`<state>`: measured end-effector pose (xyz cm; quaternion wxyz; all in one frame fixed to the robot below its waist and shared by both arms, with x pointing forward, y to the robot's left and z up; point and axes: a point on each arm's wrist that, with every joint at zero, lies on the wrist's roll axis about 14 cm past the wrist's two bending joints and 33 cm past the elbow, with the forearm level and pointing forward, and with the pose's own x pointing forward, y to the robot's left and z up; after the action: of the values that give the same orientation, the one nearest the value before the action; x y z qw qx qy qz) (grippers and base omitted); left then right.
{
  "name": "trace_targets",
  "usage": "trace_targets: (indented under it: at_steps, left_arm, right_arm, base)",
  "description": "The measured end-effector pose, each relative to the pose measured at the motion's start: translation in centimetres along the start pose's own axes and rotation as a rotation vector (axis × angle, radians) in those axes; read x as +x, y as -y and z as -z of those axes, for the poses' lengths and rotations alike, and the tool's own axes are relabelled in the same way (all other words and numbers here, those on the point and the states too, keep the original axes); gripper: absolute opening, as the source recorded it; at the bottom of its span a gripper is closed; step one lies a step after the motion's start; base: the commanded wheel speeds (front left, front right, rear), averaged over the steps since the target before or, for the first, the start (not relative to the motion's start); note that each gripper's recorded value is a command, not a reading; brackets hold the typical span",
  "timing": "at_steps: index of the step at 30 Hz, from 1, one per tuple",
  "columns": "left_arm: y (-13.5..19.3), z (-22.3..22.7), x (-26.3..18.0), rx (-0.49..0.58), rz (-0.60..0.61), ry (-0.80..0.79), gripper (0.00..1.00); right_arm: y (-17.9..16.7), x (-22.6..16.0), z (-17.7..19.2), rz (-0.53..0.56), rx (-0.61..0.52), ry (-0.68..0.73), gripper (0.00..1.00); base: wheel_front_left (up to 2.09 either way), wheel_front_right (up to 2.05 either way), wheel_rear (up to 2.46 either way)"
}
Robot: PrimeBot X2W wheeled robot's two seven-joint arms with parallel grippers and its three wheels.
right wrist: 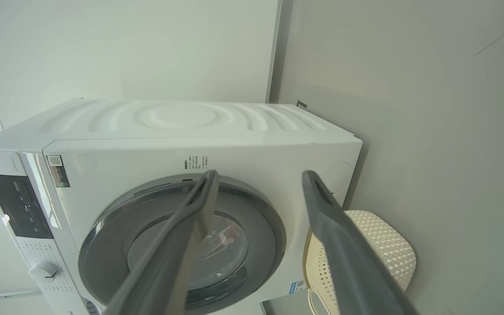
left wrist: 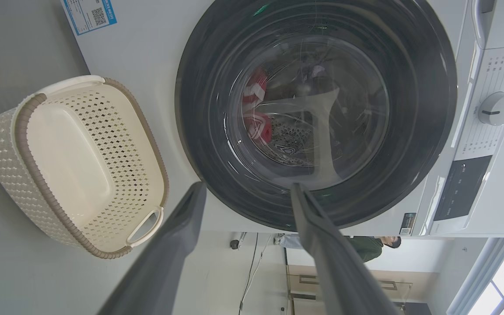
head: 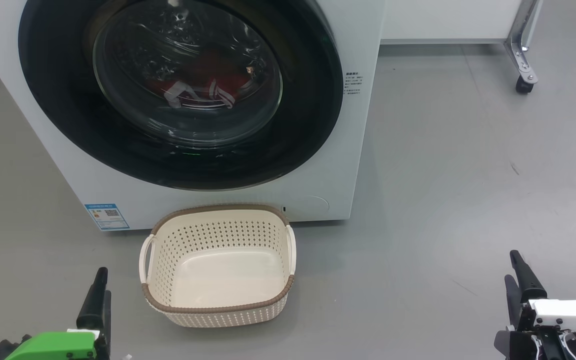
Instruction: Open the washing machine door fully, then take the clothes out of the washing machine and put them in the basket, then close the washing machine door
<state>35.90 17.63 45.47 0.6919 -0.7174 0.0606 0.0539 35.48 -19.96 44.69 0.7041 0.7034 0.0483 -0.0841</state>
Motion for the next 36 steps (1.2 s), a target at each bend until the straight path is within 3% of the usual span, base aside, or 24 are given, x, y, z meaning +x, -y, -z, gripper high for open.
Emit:
trace_targets:
  at_steps: [13, 26, 36]
  left_arm:
    - [1.0, 0.1, 0.2, 0.172, 0.031, 0.003, 1.00]
    - [2.3, 0.7, 0.7, 0.534, 0.078, -0.038, 1.00]
    - [2.5, 1.9, 0.7, 0.752, 0.090, -0.063, 1.00]
  right_arm:
    - [-0.7, 0.3, 0.0, -0.022, -0.212, -0.011, 1.00]
    - [-1.6, 0.8, 0.5, -0.051, -0.577, -0.055, 1.00]
    - [-1.8, 0.9, 1.9, -0.069, -0.779, -0.082, 1.00]
  base:
    - [0.00, 0.00, 0.00]
    - [0.00, 0.00, 0.00]
    - [0.00, 0.00, 0.00]
